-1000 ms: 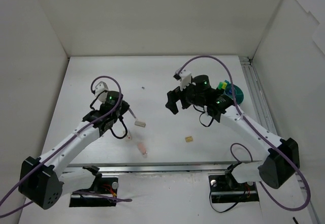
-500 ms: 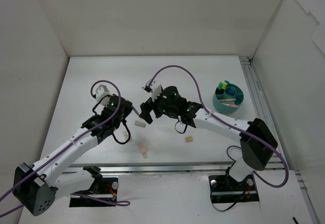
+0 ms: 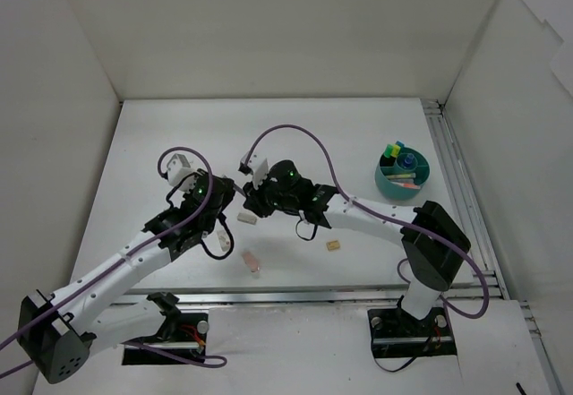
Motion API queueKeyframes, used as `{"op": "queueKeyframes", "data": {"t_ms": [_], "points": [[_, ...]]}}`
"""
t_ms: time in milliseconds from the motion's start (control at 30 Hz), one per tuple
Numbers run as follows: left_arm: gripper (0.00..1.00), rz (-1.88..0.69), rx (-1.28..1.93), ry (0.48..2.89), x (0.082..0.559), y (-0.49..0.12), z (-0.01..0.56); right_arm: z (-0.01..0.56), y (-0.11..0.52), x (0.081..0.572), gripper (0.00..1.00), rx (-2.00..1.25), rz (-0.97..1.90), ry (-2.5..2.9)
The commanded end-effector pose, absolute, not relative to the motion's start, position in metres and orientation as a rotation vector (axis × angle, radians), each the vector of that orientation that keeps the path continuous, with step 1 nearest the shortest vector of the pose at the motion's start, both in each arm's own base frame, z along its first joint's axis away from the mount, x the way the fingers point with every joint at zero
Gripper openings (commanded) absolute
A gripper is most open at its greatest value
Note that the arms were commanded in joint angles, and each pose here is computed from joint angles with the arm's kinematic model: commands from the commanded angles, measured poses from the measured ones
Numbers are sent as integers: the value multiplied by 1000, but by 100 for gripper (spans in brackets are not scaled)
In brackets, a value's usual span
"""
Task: Sort the stationery into containers
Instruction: Place the pen in the storage box.
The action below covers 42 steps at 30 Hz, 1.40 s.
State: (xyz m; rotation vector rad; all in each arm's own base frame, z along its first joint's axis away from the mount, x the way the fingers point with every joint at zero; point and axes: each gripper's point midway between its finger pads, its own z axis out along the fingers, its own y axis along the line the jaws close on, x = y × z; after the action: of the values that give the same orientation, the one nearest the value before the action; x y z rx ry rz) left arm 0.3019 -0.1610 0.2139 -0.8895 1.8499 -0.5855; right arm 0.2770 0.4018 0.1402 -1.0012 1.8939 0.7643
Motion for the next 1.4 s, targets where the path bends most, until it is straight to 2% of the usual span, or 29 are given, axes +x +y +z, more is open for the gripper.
{"op": "queueKeyframes", "data": {"t_ms": [0,33,100,133,167,233,267,333,433,667,733,867,900,1033,1133,1367], "points": [[0,-642,-908,1769,304,-163,236,200,419,291,18,-937,815,1706],[0,-643,-902,1774,304,-163,235,210,420,290,9,-927,821,1677],[2,-643,-873,1798,302,-166,234,216,416,292,0,-943,783,1632],[10,-645,-860,1808,302,-168,234,226,413,293,0,-940,771,1607],[38,-644,-821,1829,300,-170,233,230,409,297,0,-930,736,1601],[64,-649,-783,1841,297,-172,238,237,398,302,0,-940,660,1596],[84,-645,-752,1853,295,-172,239,240,390,311,0,-922,596,1599],[100,-646,-708,1857,291,-171,245,242,372,322,0,-942,497,1599],[100,-616,-642,1880,281,-163,250,244,337,349,0,-956,339,1621],[100,-445,-576,1891,253,-119,252,249,200,406,0,-1224,-395,1604],[99,-376,-600,1936,249,-102,240,257,165,413,0,-1259,-509,1622],[99,-308,-643,2015,251,-88,218,270,137,415,0,-1481,-633,1605],[99,-306,-625,2027,256,-90,215,253,126,409,0,-1640,-689,1613],[100,-308,-549,2090,266,-95,205,231,68,399,0,-1923,-1064,1662],[100,-301,-511,2138,271,-100,194,229,29,389,0,-2062,-1236,1675],[99,-270,-489,2255,278,-110,160,223,-32,357,0,-2322,-1379,1769]]}}
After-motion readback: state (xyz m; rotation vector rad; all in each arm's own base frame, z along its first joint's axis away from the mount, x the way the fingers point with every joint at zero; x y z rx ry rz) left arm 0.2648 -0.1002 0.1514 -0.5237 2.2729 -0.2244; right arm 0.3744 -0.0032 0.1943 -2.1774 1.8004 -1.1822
